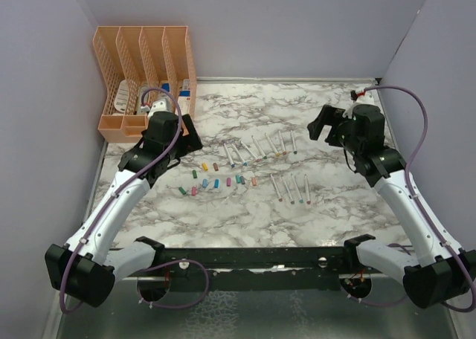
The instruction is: Open the pen caps
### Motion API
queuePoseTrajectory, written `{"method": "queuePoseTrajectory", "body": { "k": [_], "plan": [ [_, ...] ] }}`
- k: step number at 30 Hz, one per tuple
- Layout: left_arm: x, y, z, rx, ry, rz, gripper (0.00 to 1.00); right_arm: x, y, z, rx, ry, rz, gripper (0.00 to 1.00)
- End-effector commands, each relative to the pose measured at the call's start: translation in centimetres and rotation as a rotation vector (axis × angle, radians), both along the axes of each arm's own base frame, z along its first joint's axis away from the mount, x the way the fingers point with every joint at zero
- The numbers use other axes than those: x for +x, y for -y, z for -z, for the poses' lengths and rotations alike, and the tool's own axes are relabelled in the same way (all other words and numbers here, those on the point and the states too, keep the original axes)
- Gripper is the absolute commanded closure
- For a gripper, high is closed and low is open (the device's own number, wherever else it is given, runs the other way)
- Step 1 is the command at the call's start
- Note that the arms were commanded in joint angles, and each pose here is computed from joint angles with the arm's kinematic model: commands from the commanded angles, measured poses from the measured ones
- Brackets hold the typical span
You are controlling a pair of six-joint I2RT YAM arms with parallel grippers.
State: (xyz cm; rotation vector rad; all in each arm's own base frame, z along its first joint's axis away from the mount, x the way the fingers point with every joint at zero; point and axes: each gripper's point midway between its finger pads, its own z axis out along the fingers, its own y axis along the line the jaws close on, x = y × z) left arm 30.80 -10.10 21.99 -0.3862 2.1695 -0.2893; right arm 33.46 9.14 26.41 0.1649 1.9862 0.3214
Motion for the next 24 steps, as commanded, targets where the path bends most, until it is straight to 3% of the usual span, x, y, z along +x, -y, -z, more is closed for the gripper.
{"method": "queuePoseTrajectory", "body": {
  "k": [1,14,24],
  "plan": [
    [1.0,-0.5,-1.1,0.029,0.044,-0.012,0.01,1.0,0.6,-1.4,-0.023,0.049,0.025,0.01],
    [0.0,0.0,-0.5,-0.029,0.033,-0.002,0.01,-1.1,0.7,1.0,-0.008,-0.003,0.018,0.01],
    [-0.2,-0.1,-1.1,-0.054,0.064,-0.017,0.01,-1.8,1.8,-0.5,-0.002,0.023,0.072,0.01]
  ]
}}
